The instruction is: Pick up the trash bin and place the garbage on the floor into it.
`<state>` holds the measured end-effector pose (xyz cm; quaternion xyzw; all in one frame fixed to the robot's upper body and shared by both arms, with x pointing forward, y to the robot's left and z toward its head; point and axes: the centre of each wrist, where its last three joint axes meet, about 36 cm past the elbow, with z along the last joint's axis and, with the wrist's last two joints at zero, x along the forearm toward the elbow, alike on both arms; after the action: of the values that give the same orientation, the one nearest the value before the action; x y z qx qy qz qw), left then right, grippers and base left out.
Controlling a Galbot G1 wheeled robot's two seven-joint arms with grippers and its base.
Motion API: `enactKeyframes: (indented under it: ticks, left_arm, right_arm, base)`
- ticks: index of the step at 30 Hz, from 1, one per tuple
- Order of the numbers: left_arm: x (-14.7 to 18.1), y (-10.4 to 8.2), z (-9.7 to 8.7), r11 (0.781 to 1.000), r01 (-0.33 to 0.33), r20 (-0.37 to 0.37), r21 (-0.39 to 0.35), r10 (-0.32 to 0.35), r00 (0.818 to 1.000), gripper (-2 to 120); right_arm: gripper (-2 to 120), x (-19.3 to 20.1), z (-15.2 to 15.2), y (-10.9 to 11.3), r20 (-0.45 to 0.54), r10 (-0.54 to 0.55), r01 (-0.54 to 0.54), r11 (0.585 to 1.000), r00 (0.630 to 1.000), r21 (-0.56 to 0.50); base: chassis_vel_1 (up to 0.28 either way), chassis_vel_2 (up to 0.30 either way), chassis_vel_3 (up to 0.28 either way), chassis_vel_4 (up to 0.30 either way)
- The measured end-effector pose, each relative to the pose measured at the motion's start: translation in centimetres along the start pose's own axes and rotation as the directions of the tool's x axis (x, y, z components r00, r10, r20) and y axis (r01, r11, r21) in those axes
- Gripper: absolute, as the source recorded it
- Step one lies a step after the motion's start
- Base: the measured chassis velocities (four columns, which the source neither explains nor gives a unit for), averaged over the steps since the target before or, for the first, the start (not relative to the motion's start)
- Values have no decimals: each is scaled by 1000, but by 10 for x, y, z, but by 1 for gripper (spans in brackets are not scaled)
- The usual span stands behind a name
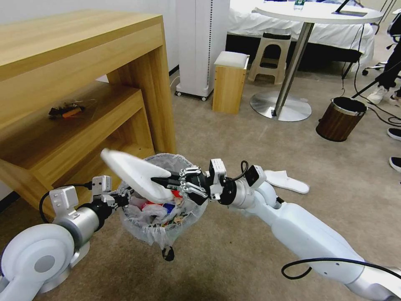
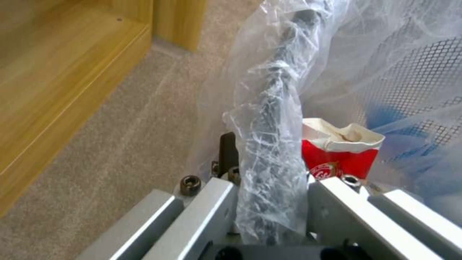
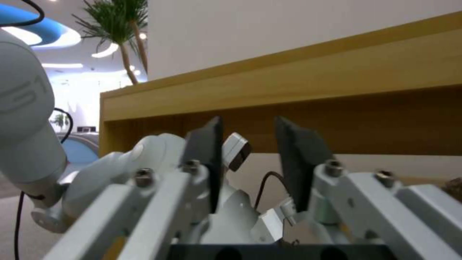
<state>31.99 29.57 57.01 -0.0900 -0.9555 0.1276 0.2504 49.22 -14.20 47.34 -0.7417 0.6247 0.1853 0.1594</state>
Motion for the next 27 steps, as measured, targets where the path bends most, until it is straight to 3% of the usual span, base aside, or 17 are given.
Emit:
enactKeyframes:
  ticks: [13,18,27]
  left_arm:
    - [3,0,1,1000,9,1,1,-9,1000,0]
    - [2,1,1,999,35,0,-1,-35,999,0]
    - [2,1,0,999,52,-10,8,-52,999,0]
  right_arm:
    - [79,0,-9,0,7,3,-3,1000,1000,24]
    - [98,9,-23,-3,21,69,-70,996,997,59]
    - [100,43,-73,-1,84,254,-265,950,963,163]
  base:
    - [0,0,0,0]
    - [0,0,0,0]
    - [0,0,0,0]
